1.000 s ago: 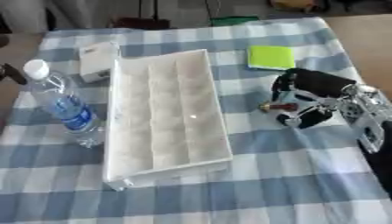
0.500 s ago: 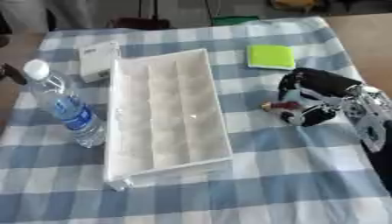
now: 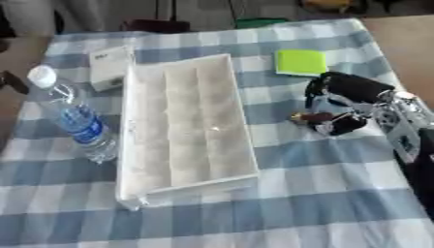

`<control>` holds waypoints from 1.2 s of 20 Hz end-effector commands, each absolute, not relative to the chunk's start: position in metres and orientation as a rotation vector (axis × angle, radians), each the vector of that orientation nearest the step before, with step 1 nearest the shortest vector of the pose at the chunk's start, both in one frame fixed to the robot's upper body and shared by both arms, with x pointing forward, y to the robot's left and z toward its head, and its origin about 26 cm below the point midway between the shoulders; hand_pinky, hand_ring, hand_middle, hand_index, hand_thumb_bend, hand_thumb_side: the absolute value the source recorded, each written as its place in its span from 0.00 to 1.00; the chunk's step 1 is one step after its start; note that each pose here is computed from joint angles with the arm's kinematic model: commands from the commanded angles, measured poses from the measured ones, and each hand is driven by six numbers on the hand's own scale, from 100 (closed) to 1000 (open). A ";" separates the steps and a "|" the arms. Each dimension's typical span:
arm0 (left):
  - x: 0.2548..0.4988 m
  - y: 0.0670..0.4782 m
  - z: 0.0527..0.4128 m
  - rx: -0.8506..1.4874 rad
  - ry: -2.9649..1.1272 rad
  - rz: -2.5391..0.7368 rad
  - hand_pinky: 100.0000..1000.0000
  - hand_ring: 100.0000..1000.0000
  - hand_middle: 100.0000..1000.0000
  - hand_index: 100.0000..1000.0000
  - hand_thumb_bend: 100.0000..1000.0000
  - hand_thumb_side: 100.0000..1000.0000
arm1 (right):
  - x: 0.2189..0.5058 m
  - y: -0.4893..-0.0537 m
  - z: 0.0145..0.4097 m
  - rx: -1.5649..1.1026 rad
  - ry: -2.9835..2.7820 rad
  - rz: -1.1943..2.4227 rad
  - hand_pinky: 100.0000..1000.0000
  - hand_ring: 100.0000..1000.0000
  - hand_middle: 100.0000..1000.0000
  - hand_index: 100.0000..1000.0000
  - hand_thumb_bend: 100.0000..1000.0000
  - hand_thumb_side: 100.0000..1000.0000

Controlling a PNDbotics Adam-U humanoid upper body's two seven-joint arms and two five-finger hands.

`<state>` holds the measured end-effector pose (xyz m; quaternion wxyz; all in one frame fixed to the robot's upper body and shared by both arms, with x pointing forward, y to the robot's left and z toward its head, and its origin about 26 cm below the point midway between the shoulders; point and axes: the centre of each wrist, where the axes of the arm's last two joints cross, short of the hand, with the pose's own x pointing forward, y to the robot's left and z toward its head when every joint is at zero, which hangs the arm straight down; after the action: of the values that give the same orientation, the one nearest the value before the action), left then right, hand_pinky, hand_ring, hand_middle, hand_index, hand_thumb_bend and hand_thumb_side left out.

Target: Pick up objects on the table and place them in the box.

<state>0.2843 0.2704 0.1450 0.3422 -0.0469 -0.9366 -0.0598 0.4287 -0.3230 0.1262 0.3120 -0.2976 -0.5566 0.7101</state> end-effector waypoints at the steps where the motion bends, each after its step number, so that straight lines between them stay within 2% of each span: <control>1: 0.283 0.270 0.153 -0.126 -2.462 -0.171 0.35 0.78 0.92 0.86 0.46 0.42 | 0.432 -0.324 0.141 -0.821 -1.490 1.874 0.98 0.80 0.72 0.62 0.24 0.15; 24: 0.282 0.271 0.152 -0.122 -2.458 -0.169 0.35 0.78 0.92 0.86 0.45 0.43 | 0.433 -0.317 0.129 -0.811 -1.449 1.953 1.00 0.81 0.72 0.58 0.28 0.15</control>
<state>0.2843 0.2704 0.1450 0.3426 -0.0471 -0.9363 -0.0604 0.4316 -0.3147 0.1211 0.2932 -0.2936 -0.5447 0.7288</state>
